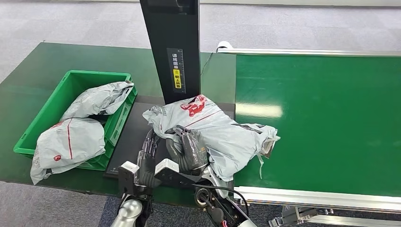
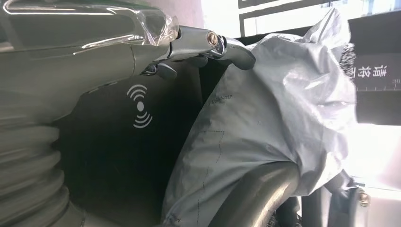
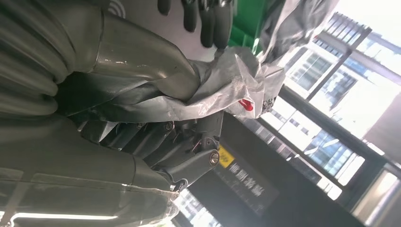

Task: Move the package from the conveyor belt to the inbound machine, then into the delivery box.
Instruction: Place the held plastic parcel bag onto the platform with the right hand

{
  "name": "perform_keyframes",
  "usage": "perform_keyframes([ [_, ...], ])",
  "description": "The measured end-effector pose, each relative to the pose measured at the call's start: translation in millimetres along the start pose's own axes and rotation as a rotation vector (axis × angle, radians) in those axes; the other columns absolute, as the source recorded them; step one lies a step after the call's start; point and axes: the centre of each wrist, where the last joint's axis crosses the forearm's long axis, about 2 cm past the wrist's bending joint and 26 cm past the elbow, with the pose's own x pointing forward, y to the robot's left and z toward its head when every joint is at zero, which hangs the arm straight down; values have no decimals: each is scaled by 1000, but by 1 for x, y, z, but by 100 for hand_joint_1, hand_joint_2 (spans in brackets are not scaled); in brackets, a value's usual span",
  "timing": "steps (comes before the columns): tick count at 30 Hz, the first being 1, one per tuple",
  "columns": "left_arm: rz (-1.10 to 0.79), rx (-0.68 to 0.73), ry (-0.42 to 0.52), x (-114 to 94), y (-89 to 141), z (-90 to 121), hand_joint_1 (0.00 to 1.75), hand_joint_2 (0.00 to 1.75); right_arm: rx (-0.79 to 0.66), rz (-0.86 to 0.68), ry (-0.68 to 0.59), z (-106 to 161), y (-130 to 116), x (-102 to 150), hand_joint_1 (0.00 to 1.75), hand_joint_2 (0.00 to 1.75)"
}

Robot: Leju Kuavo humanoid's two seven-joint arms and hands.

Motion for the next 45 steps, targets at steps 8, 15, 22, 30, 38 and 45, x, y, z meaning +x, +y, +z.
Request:
perform_keyframes([
  [8, -4, 3, 0, 0, 2, 0, 0, 175, 19, 7, -26, -2, 2, 4, 175, 175],
  [15, -23, 18, 0, -1, 8, 1, 0, 175, 21, -1, -24, -2, 3, 5, 60, 175],
  [22, -34, 32, -1, -1, 15, 1, 0, 175, 39, -23, -15, -3, 4, 5, 0, 175],
  [30, -92, 90, -4, -1, 27, 1, 0, 175, 32, -62, -110, -27, -16, 11, 0, 175],
  [38, -198, 210, -22, 3, 64, 8, 0, 175, -173, -49, -210, -65, -89, 26, 0, 175],
  [45, -244, 280, -44, 10, 93, 21, 0, 175, -407, 38, -195, -39, -143, 12, 0, 175],
])
